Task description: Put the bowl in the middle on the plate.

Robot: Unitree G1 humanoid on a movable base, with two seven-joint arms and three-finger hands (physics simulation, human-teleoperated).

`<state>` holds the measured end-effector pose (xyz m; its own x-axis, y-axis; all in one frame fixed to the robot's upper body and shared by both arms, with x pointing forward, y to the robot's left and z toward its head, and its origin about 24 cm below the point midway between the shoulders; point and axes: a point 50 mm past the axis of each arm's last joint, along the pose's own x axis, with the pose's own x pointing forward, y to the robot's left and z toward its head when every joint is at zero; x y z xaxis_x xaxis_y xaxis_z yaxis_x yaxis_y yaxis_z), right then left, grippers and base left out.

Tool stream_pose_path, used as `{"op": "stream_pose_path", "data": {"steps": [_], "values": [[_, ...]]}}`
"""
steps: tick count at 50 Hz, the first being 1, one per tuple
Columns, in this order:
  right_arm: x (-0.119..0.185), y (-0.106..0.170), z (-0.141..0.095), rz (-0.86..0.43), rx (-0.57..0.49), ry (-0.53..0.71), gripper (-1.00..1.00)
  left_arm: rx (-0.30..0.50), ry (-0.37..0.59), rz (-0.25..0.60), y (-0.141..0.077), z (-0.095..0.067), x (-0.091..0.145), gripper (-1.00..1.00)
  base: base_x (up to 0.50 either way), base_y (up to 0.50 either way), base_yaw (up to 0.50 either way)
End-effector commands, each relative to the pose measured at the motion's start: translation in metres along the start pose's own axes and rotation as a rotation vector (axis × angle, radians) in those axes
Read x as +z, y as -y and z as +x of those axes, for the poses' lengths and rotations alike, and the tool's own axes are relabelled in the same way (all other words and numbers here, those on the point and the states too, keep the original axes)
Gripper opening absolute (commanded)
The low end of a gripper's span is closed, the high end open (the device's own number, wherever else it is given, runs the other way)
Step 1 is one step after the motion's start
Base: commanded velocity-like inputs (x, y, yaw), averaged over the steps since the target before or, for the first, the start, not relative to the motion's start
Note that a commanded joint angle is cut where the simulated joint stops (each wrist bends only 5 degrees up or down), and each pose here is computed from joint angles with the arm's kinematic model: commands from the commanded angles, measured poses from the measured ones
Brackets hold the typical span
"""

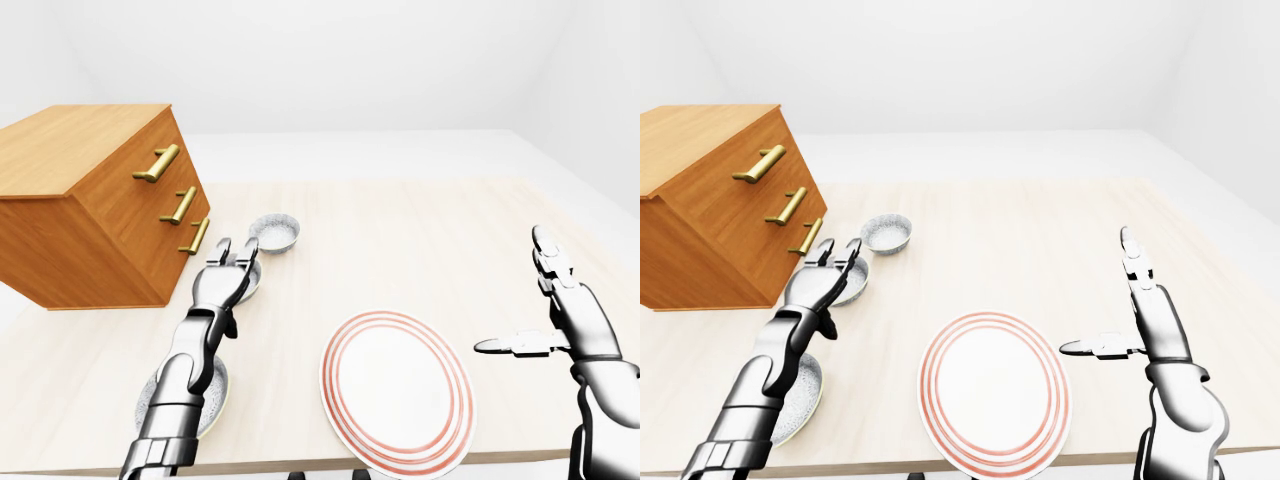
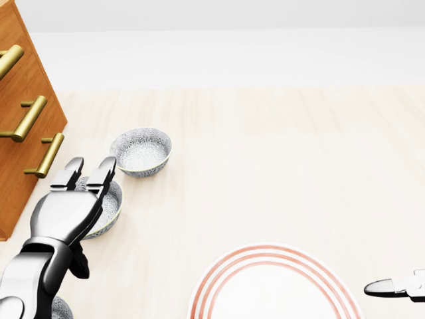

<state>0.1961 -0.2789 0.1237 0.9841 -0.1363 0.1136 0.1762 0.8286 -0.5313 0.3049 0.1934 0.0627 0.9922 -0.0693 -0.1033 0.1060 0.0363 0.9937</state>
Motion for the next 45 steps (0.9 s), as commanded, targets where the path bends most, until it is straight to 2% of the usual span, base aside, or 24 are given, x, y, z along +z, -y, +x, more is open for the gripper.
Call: {"op": "stream_pose_path", "data": {"steps": [1,28,45], "values": [[0.001,0.0,0.0,-0.001,0.0,0.002,1.0,-0.013,-0.009,0.018,0.006,0.003,-0.002,1.0,0.0,0.0,0.0],[0.002,0.0,-0.001,-0.001,0.002,0.006,1.0,-0.036,-0.028,0.056,0.018,0.011,-0.01,1.0,0.0,0.0,0.0],[0.002,0.001,-0.001,-0.001,0.001,0.007,1.0,-0.084,-0.036,0.062,0.018,0.013,-0.012,1.0,0.0,0.0,0.0]]}}
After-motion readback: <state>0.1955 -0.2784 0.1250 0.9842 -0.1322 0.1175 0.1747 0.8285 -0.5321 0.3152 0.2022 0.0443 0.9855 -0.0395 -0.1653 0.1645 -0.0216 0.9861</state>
